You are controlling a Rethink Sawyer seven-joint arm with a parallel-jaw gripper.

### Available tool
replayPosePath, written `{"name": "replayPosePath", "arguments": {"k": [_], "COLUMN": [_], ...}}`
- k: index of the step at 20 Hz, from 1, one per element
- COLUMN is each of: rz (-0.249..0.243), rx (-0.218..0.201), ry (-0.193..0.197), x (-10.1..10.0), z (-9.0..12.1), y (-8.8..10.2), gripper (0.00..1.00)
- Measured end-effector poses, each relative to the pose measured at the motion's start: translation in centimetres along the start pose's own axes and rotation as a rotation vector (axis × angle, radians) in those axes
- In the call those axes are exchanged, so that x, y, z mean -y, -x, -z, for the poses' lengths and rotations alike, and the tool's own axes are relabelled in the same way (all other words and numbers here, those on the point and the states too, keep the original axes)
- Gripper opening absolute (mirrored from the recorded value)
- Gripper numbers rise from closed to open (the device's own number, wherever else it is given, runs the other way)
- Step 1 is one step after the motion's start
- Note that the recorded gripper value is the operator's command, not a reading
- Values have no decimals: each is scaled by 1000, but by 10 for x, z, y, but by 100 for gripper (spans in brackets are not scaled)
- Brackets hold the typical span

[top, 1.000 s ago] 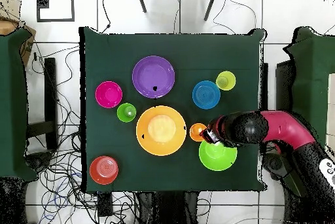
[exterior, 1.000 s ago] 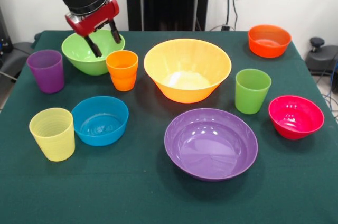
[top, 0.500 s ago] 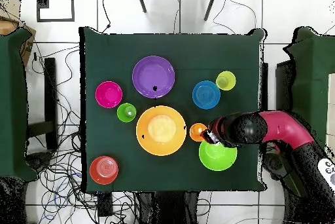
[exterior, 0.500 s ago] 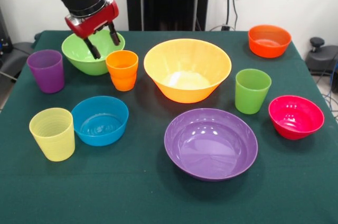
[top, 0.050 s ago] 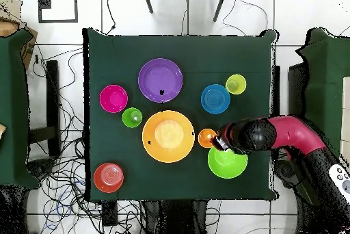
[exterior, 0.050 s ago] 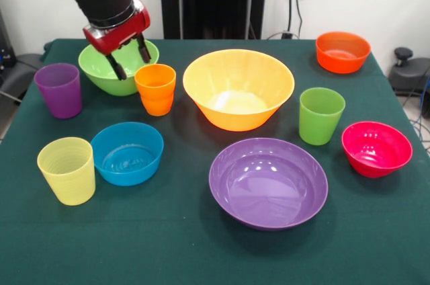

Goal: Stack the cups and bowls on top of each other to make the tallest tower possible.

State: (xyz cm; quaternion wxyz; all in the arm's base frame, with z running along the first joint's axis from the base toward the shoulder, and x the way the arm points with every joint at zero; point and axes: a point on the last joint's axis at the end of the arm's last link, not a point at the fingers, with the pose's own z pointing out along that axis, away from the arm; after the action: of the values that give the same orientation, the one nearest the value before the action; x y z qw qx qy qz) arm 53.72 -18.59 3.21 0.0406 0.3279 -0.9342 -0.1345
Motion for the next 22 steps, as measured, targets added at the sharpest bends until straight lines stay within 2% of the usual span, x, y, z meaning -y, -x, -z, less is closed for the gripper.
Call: {"name": "replayPosePath", "arguments": {"k": [14,22], "rz": [-30,-37], "rx": [15,9], "ry": [-23,-25], "x": [21,23], "z": [2,0], "y": [0,-2], "gripper": [100,100]}}
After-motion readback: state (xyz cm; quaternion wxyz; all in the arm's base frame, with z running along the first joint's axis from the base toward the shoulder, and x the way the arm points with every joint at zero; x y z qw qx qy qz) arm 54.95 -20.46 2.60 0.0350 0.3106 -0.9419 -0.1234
